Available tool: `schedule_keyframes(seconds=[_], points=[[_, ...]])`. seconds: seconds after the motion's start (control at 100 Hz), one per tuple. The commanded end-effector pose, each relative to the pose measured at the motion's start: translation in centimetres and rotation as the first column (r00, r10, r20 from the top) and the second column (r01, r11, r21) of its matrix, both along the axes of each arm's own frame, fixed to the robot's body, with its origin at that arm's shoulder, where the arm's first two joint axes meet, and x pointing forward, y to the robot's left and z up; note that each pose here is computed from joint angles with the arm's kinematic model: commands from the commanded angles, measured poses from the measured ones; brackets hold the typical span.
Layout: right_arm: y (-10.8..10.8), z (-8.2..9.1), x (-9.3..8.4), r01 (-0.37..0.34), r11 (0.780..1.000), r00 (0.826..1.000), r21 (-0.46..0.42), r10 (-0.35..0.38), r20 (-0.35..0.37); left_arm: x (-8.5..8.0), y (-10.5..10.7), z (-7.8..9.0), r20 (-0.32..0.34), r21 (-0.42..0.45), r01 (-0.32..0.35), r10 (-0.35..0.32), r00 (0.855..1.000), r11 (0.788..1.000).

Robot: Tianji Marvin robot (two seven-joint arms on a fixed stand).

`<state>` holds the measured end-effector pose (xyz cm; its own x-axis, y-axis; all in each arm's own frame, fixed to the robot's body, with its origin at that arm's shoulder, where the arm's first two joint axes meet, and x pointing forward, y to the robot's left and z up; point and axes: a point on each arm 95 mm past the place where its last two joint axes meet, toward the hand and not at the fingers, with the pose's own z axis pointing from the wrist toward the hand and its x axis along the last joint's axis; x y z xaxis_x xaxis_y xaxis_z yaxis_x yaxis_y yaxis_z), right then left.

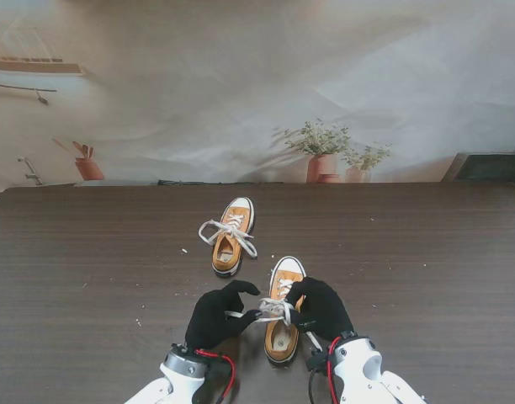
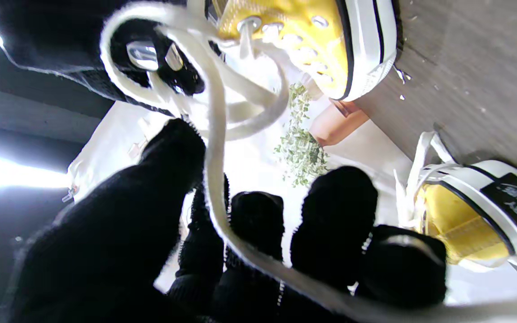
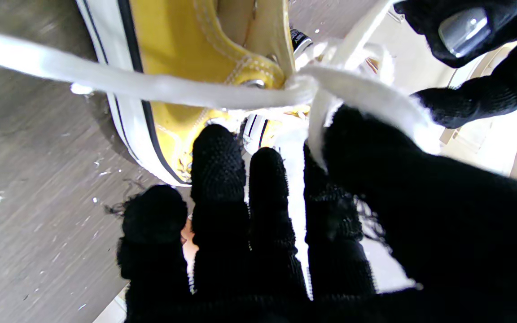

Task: Tie the shoelaces into a bow on the shoes

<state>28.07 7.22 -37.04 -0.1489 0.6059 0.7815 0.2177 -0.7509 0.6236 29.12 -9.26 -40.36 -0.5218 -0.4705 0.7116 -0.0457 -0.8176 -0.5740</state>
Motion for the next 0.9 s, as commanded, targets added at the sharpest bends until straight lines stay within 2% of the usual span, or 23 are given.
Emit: schedule_keyframes(seconds=[0.0,0.24,0.75,0.89], points=[[0.2,0.0,-0.2,-0.018,1.0,1.0,0.001,0.018,-0.009,-0.7,0.3,-1.4,-0.026,0.052,0.017,-0.015,1.0,0.998],[0.3,-0.1,-0.2,-0.025,1.0,1.0,0.007,0.025,-0.008,-0.8,0.2,-1.8,-0.023,0.072,0.02,-0.019,1.0,0.997],[0.5,0.2,-0.6,-0.052,0.998,0.999,0.03,0.052,0.004,0.2,-0.8,-2.5,-0.033,0.122,0.026,-0.022,0.999,0.992],[0.7,0.3,-0.9,-0.06,0.997,0.998,0.039,0.06,0.008,0.3,-1.2,-2.6,-0.017,0.135,0.023,-0.021,1.0,0.991]])
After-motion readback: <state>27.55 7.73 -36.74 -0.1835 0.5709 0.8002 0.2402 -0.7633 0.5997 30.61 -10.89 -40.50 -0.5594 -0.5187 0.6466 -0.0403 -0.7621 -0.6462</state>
